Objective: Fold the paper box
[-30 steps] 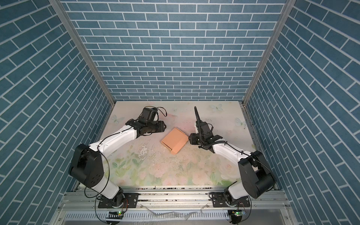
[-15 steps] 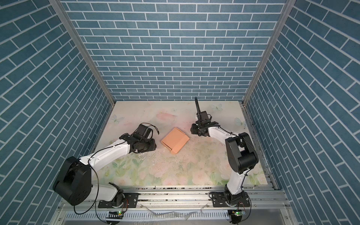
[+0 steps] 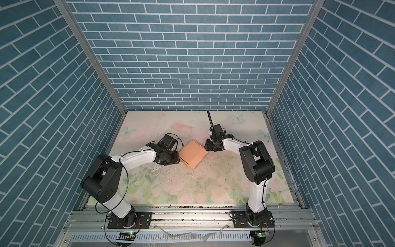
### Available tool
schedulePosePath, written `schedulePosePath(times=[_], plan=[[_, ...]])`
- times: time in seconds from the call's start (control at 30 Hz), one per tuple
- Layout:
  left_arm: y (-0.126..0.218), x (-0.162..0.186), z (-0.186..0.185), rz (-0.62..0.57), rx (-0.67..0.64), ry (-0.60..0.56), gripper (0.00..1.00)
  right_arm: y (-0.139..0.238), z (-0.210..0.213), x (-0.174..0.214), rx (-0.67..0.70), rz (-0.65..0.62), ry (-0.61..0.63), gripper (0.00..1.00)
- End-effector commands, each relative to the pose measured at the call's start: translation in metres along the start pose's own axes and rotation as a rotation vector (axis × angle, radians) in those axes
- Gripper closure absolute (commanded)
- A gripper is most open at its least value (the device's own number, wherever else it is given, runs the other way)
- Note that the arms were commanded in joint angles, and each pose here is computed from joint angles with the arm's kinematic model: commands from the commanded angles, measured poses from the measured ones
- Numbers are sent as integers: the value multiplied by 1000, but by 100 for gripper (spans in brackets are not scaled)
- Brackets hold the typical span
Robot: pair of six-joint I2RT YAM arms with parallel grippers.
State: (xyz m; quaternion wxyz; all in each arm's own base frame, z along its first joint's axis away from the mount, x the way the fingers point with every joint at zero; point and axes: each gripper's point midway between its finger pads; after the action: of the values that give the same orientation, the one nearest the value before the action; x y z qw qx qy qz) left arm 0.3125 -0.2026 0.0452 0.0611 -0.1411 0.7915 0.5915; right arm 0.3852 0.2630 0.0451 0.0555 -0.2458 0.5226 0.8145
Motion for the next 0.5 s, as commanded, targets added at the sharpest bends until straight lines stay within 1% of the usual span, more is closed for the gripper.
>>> schedulePosePath(times=[0.0, 0.17, 0.3, 0.47], plan=[[2, -11, -6, -18, -9, -37, 51, 5, 13, 12, -7, 11, 48, 56], [2, -17, 0, -20, -28, -40, 51, 16, 21, 29, 2, 2, 47, 56], [2, -14, 6, -17, -40, -38, 51, 21, 22, 40, 22, -3, 47, 56], [8, -11, 11, -20, -39, -33, 51, 32, 19, 40, 46, -23, 43, 56]])
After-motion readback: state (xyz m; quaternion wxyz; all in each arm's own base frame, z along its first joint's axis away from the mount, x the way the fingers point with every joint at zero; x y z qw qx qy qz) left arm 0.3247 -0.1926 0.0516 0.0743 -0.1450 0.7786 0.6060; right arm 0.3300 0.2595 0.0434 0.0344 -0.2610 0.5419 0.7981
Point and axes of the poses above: each gripper's point midway between its finger pads, its own y axis back along the fingers, its own z axis along the line the jaws close on, x = y × z, and after that the axes turned 3 degrees about y, right-handed
